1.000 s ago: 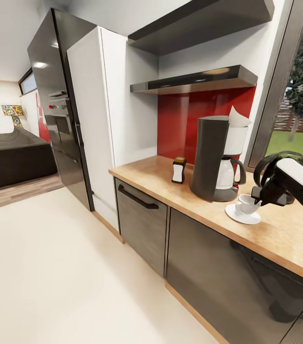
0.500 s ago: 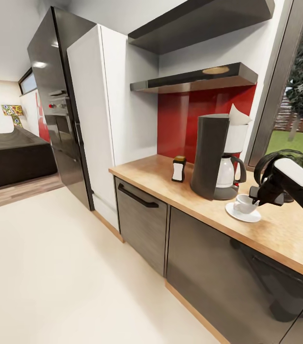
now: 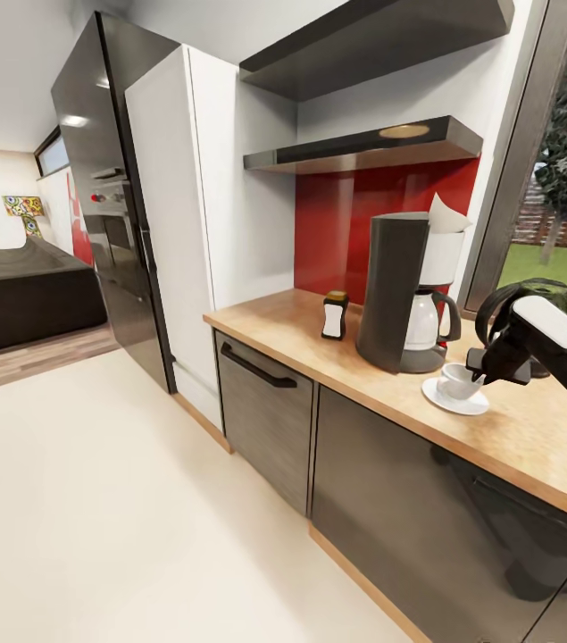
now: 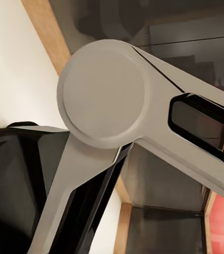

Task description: Set up a coffee station on the kitchen countertop: keep the coffee maker on the countertop, move the bottle of coffee from the kitchen shelf to the counter next to the coffee maker, place a paper coffee filter on top of the coffee maker, put the saucer next to the coffee maker with the coffee cup on the saucer, and place the electric kettle next to the coffee maker.

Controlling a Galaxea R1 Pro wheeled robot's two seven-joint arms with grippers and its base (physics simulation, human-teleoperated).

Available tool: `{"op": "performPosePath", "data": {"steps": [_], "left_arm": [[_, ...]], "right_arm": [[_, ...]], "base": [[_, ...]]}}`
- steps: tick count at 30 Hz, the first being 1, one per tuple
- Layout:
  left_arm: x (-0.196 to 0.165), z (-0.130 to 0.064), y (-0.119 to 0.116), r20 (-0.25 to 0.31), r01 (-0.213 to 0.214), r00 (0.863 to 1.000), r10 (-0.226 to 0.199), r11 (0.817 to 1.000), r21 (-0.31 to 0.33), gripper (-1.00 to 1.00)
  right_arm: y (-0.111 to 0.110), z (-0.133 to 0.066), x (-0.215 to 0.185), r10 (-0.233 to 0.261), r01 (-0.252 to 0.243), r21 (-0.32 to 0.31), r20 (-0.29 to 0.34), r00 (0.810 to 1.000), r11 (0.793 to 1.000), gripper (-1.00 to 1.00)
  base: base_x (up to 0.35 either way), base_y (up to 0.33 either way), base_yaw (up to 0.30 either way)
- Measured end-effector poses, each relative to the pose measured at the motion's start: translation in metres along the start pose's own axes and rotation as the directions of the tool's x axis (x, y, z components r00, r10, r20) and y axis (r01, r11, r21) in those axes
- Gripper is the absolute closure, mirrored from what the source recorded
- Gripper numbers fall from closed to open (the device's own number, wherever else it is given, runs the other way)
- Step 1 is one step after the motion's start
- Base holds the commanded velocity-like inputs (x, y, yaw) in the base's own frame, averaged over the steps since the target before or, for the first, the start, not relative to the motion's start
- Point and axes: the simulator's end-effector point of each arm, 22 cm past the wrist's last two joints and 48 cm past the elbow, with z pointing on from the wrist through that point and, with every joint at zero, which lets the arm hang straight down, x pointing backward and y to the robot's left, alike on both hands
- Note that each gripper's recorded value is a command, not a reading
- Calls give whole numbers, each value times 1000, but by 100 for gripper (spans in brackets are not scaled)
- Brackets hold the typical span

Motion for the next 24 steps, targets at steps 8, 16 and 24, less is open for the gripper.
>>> {"op": "performPosePath", "data": {"steps": [8, 16, 24], "left_arm": [[0, 1, 2, 0, 0, 1000, 0, 1000, 0, -100], [2, 2, 7, 0, -1, 1000, 1, 1000, 0, -100], [2, 2, 7, 0, -1, 1000, 1, 1000, 0, -100]], "right_arm": [[0, 1, 1, 0, 0, 0, 0, 1000, 1000, 100], [-1, 5, 3, 4, -4, -1, 5, 1000, 1000, 100], [-1, 5, 3, 4, -4, -1, 5, 1000, 1000, 100]], "base": [[0, 0, 0], [0, 0, 0], [0, 0, 0]]}}
